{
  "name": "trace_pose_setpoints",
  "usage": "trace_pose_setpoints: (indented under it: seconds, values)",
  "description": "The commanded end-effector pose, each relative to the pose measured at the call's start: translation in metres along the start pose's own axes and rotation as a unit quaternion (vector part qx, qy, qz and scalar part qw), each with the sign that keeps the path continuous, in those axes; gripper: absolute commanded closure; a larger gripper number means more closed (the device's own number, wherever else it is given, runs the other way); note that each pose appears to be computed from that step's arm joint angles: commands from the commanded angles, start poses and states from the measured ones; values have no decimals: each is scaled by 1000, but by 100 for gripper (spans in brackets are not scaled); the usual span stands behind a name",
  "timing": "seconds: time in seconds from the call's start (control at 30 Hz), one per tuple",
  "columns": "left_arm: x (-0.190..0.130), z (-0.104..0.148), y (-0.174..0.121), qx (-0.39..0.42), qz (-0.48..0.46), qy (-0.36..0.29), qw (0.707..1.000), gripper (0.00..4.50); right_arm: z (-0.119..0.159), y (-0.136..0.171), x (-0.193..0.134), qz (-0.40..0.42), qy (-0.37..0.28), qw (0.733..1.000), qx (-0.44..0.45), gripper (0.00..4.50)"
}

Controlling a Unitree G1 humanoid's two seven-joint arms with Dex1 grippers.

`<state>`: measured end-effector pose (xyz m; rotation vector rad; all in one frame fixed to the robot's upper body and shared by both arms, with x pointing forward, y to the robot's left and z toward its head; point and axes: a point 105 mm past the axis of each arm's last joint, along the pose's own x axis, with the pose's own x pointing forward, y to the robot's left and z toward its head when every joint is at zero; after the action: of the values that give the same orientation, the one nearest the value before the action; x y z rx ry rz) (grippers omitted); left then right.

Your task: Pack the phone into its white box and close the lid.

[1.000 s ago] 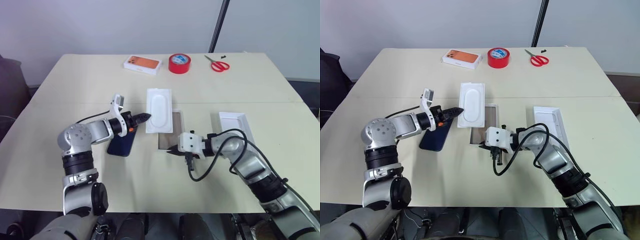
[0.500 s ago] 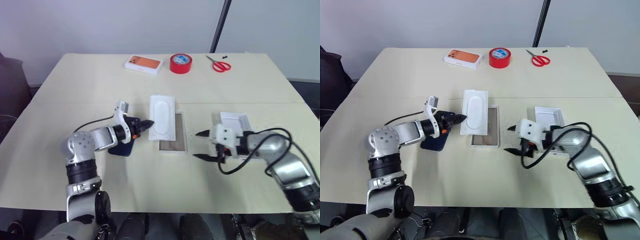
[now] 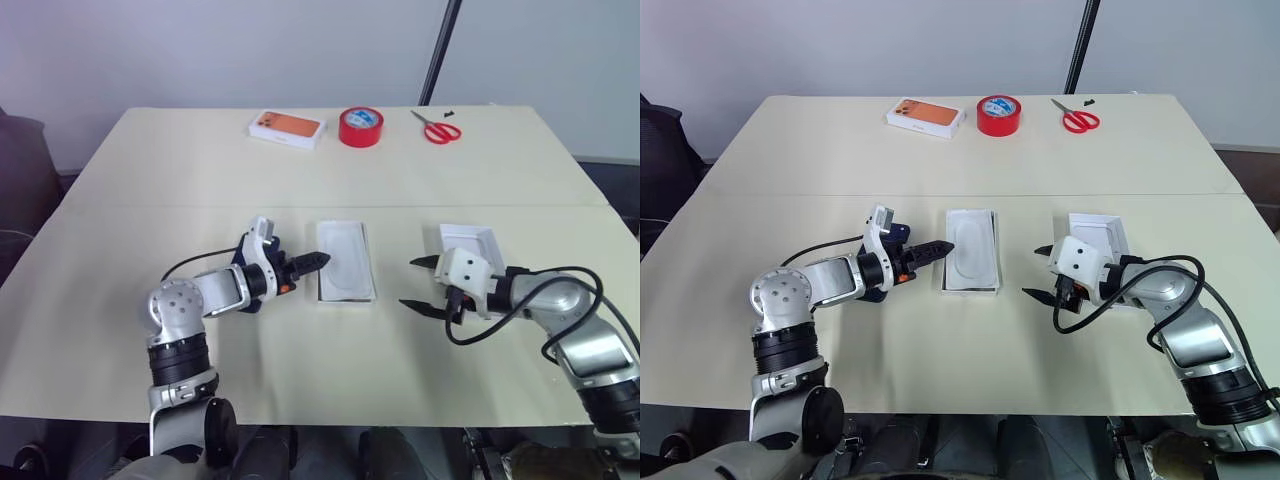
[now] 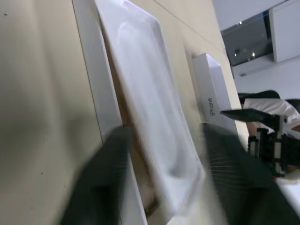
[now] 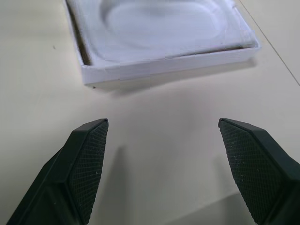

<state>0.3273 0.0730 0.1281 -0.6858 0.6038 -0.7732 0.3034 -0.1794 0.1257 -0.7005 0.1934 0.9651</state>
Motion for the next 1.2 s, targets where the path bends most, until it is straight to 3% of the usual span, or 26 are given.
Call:
trace_pose_setpoints:
  seconds: [0.03, 0.17, 0.23, 0.33, 0.47, 0.53, 0.6, 0.77, 0.97, 1.2]
  values:
    - [-5, 10, -22, 55, -39, -5, 998, 152, 26, -21, -3, -48, -61, 997, 9, 54]
    - [-14, 24, -24, 118, -45, -33, 991, 152, 60, -34, 5, -70, -139, 987, 38, 54]
    - [-20, 33, -18, 169, -23, -48, 984, 146, 71, -35, 12, -65, -164, 982, 63, 109]
    - [-37, 55, -12, 280, -7, -112, 953, 146, 79, -31, 33, -67, -161, 984, 32, 250]
    - [-64, 74, -2, 351, 0, -146, 925, 146, 79, -26, 70, -78, -129, 988, -15, 449]
    - [-80, 82, 5, 355, 1, -165, 920, 146, 81, -20, 85, -74, -128, 989, -16, 449]
    - [-94, 84, 12, 314, -12, -170, 934, 146, 77, -15, 97, -74, -116, 990, -18, 449]
    - [-128, 79, 24, 338, -11, -168, 926, 146, 58, 0, 113, -58, -58, 992, -92, 449]
    - [-131, 72, 37, 360, 22, -156, 920, 146, 44, 28, 123, 15, -32, 990, -136, 449]
    - [-123, 69, 34, 349, 19, -165, 922, 146, 58, 21, 130, -6, -71, 993, -90, 449]
